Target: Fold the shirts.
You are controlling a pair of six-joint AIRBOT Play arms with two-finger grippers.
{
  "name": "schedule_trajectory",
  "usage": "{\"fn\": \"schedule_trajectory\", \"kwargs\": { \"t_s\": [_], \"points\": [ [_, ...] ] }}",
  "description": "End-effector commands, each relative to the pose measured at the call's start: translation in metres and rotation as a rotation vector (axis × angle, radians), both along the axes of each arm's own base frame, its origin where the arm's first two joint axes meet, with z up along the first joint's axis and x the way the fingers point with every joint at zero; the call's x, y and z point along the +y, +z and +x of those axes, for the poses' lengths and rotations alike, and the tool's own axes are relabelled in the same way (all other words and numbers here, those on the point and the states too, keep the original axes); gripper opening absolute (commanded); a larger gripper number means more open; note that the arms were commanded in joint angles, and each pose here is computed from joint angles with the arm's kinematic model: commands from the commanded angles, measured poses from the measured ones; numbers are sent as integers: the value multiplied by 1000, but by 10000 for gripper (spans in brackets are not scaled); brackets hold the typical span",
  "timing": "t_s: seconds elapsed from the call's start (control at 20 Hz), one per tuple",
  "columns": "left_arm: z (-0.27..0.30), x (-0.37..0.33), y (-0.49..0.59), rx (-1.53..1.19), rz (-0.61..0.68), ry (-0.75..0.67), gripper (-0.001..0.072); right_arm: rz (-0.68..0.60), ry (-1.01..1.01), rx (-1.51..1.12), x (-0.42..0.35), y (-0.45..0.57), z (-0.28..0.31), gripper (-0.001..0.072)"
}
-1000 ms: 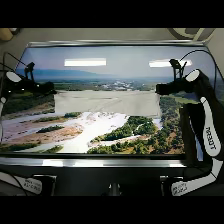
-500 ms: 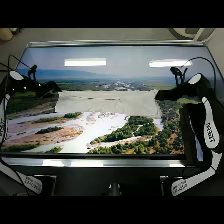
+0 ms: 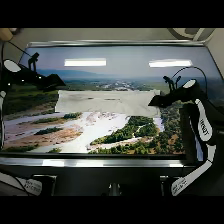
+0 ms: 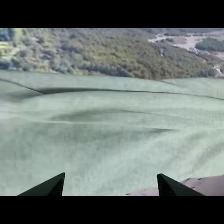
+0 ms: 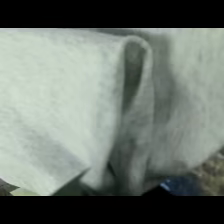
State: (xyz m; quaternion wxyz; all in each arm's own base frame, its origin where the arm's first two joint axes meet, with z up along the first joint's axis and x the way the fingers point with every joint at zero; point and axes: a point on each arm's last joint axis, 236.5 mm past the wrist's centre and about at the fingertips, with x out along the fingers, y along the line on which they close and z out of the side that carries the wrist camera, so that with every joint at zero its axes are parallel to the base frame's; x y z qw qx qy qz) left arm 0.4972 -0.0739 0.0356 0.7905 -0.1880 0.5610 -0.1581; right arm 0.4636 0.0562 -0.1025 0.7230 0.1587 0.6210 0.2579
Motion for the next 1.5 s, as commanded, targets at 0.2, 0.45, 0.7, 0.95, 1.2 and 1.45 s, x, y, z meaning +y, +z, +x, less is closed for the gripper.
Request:
{"fn": "schedule_trajectory", "kwargs": {
  "t_s": [0.2,0.45,0.7,0.95,1.2,1.45],
  "points": [
    [-16,-144,-17,-43,-21,-236,28,216,-39,-229,47,121,25,24],
    [-52,-272,-69,77,-234,-314,27,205,90,-359,71,218,-20,25],
    [-71,-348,-89,170,-445,-251,28,138,112,-437,69,281,-65,25],
    [-76,-387,-75,141,-599,-250,24,80,88,-485,61,297,-73,25],
    [-26,-275,-12,-87,-359,-305,22,177,51,-514,93,286,-33,24],
    [11,-73,121,-377,-77,-78,24,351,102,-462,213,234,-5,24]
  ]
}}
